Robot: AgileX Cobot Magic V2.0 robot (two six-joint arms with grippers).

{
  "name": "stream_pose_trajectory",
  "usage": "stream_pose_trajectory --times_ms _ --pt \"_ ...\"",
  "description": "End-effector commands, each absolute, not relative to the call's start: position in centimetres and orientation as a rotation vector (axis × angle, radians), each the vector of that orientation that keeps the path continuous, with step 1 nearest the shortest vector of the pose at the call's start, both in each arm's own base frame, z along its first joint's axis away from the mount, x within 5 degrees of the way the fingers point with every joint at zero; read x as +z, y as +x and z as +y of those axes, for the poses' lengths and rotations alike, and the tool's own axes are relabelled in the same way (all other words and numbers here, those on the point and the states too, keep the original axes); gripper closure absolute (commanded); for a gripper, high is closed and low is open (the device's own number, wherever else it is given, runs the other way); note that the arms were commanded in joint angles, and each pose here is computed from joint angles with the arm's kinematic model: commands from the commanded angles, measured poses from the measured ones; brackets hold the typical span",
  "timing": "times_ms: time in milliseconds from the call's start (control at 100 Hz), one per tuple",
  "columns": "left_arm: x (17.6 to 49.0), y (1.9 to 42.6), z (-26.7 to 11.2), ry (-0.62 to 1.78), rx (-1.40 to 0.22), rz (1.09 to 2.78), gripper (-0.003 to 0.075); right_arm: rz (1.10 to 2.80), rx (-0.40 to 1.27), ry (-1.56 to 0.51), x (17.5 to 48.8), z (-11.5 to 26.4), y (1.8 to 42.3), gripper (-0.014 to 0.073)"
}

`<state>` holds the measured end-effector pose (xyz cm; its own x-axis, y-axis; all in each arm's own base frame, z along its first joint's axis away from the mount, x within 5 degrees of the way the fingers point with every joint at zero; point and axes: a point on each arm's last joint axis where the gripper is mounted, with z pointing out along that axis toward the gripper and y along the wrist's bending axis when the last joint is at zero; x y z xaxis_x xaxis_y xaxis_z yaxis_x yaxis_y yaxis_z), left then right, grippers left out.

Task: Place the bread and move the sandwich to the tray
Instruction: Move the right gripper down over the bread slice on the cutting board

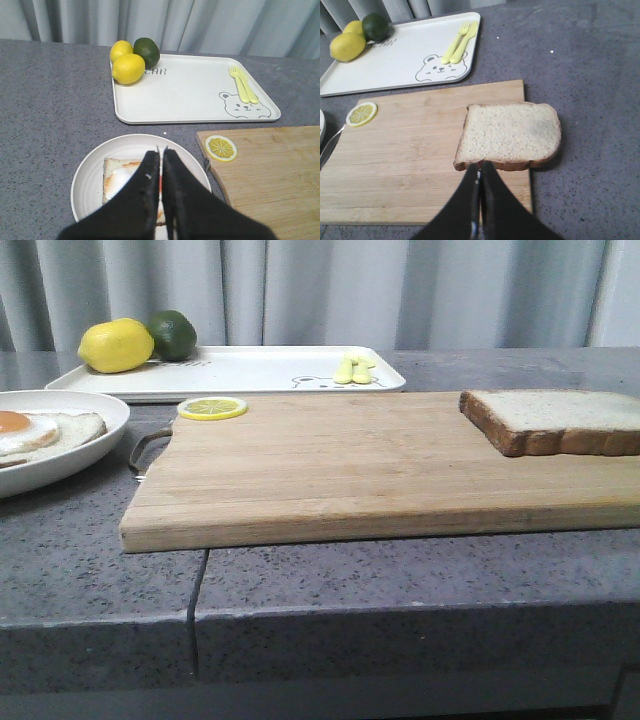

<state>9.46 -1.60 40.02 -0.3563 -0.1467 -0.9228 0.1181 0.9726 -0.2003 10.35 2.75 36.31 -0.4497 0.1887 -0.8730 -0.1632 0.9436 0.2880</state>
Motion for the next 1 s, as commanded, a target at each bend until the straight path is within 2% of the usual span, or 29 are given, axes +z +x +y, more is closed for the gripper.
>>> stream_pose_trajectory --times_ms 0,230,280,340,460,540,590,630,680,800,990 --pt "41.4 10.0 -1.6 -0.033 -0.289 1.853 0.074 1.958 0.38 0.016 37.6 2.7 11.6 0.0665" --pt "41.2 10.6 -1.6 -0.036 -0.291 1.874 0.0739 2.012 0.379 0.028 36.9 2.9 13.3 0.0654" --pt "41.2 10.6 -1.6 -0.036 -0.291 1.874 0.0737 2.015 0.379 0.029 36.8 2.9 13.4 0.0624" --pt "41.2 10.6 -1.6 -0.036 -0.291 1.874 0.072 2.01 0.378 0.03 36.8 2.9 13.4 0.055" --pt "41.2 10.6 -1.6 -0.014 -0.276 1.875 0.0585 1.989 0.377 0.033 37.0 2.9 13.5 0.0337" --pt "41.2 10.6 -1.6 -0.014 -0.276 1.875 0.0445 1.978 0.38 0.038 37.1 2.9 13.5 0.019" --pt "41.2 10.6 -1.6 -0.014 -0.276 1.875 0.037 1.966 0.387 0.051 37.2 2.8 13.6 0.0144" --pt "41.2 10.6 -1.6 -0.014 -0.276 1.875 0.0322 1.956 0.394 0.066 37.3 2.8 13.6 0.0139" --pt "41.2 10.6 -1.6 -0.014 -0.276 1.875 0.0299 1.937 0.401 0.091 37.5 2.7 13.7 0.0141" --pt "41.2 10.6 -1.6 -0.014 -0.276 1.875 0.03 1.946 0.394 0.172 37.1 2.2 15.0 0.0141" --pt "41.1 10.6 -1.6 -0.014 -0.276 1.877 0.03 2.058 0.368 0.298 34.9 1.2 18.4 0.0141"
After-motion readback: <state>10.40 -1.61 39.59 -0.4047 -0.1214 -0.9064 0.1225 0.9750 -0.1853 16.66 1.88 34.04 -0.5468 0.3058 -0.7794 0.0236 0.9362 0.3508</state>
